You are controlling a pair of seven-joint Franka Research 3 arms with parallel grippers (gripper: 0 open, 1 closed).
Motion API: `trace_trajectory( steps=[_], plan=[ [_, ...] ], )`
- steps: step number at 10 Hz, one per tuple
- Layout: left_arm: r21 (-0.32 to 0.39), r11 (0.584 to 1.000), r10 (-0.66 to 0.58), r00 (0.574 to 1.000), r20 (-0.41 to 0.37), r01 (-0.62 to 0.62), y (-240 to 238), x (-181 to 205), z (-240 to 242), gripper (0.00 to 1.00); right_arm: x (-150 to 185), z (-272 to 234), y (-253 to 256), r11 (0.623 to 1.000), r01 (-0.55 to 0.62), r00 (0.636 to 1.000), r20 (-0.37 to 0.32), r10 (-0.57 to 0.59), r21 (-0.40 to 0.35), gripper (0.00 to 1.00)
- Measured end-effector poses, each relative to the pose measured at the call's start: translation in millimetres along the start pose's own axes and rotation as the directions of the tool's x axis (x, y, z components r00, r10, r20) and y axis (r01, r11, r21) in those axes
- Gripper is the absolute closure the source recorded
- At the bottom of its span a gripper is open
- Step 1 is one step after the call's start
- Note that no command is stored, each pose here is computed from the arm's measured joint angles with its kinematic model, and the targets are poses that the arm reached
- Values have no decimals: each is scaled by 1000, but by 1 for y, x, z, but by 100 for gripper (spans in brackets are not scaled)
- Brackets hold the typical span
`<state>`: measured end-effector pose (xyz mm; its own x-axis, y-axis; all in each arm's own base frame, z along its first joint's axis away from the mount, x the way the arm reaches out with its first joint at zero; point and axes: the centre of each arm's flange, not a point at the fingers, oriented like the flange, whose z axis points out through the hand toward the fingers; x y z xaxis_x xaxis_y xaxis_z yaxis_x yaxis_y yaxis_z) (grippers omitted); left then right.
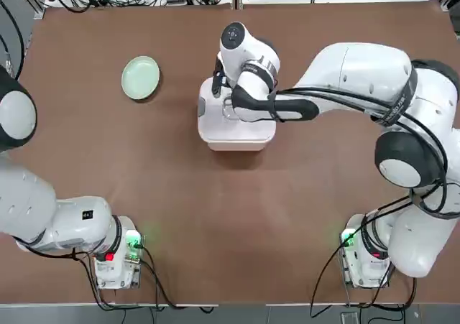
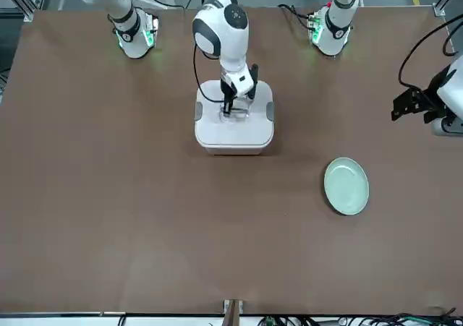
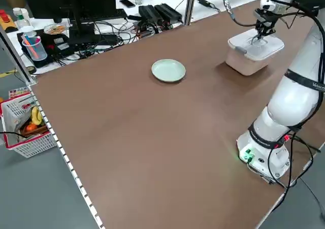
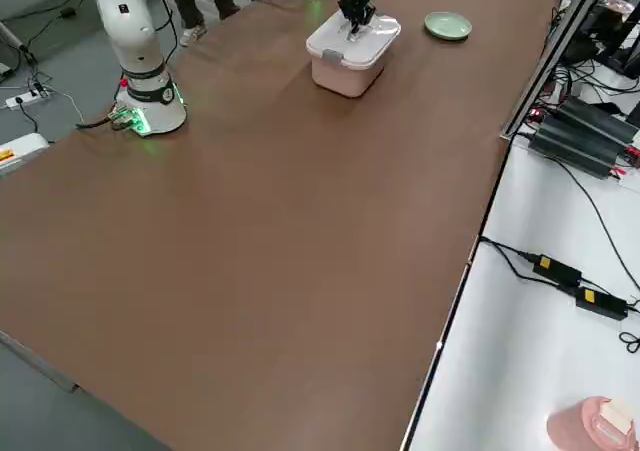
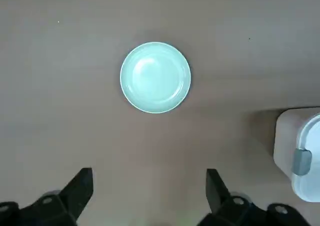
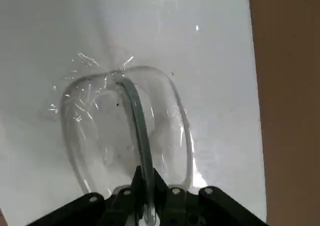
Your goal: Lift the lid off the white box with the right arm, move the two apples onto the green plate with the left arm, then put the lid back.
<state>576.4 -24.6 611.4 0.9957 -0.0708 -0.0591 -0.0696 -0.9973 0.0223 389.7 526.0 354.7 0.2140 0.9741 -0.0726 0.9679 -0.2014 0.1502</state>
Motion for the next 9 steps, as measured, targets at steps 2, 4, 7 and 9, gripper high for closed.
trace_trajectory(
  steps=[2,4,7,9],
  plan=[
    [0,1000,-1,1000,4,1,0,0,0,0,-5,-26,5,1000,-18,1000,3,18,2,93],
    [0,1000,0,1000,5,0,0,-1,0,0,-30,-56,37,998,-63,998,-2,63,3,94],
    [1,999,-47,999,3,47,14,0,0,1,-97,-68,128,991,-109,993,-44,112,78,94],
    [3,996,-84,996,3,84,57,-2,0,1,-154,-57,191,981,-137,986,-72,148,134,94]
  ],
)
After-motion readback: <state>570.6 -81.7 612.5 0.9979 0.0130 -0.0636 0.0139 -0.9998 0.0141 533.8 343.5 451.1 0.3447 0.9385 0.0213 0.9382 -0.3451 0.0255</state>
